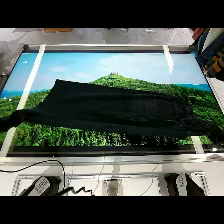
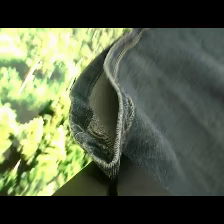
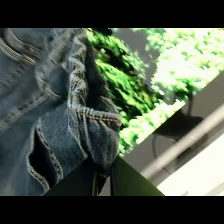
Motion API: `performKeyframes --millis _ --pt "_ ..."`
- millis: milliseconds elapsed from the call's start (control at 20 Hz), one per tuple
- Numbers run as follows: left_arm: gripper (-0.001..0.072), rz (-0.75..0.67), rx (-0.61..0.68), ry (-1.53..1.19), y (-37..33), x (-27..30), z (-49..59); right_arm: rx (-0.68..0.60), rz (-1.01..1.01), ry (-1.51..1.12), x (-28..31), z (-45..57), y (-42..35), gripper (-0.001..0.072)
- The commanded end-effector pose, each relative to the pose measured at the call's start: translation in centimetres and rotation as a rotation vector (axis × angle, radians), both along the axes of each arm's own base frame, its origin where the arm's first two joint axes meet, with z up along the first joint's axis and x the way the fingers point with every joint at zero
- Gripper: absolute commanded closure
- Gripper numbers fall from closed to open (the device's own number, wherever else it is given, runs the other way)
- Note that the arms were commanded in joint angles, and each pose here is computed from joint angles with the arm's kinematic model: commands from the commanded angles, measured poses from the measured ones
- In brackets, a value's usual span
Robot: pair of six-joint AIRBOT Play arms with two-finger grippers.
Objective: Fold the clothes and pants, and hang the long-sleeved shirts on hangers.
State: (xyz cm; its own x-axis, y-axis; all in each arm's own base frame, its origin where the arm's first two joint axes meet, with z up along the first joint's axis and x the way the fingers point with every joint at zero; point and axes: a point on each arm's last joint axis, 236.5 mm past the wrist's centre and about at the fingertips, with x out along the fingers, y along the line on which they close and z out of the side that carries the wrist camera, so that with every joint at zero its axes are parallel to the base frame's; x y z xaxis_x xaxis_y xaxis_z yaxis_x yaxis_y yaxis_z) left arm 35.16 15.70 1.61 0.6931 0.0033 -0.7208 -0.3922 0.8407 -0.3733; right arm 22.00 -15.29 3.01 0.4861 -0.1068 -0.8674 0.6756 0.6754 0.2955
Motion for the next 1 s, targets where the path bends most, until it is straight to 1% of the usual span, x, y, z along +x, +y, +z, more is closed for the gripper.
performKeyframes --millis 0,150,250,350,500,750,850,950 --pt "0.0695 0.085 0.018 -0.106 0.8 4.3 2.6 -0.008 -0.027 -0.083 1.6 1.8 -0.2 0.0682" --pt "0.0695 0.062 -0.029 -0.146 -0.6 9.9 4.2 -0.036 0.014 -0.103 3.7 3.4 -0.1 0.0683" --pt "0.0696 0.033 -0.067 -0.116 -2.1 13.4 3.8 -0.059 0.063 -0.073 5.5 3.7 0.0 0.0683" --pt "0.0696 -0.004 -0.074 -0.042 -3.4 16.0 2.4 -0.07 0.122 -0.028 8.0 3.6 0.0 0.0683" --pt "0.0696 -0.048 -0.051 0.06 -4.6 18.8 0.9 -0.037 0.183 0.001 13.3 2.9 0.0 0.0683" --pt "0.0695 -0.026 -0.065 0.051 -4.5 23.4 0.7 0.046 0.186 0.083 21.0 -1.3 -0.9 0.0683" --pt "0.0695 -0.017 -0.069 0.036 -4.3 24.6 0.4 0.063 0.148 0.061 23.7 -2.7 -1.4 0.0682" --pt "0.0694 0.021 -0.093 0.026 -4.1 25.4 -0.7 0.061 0.117 -0.025 26.6 -3.0 -1.9 0.0681"
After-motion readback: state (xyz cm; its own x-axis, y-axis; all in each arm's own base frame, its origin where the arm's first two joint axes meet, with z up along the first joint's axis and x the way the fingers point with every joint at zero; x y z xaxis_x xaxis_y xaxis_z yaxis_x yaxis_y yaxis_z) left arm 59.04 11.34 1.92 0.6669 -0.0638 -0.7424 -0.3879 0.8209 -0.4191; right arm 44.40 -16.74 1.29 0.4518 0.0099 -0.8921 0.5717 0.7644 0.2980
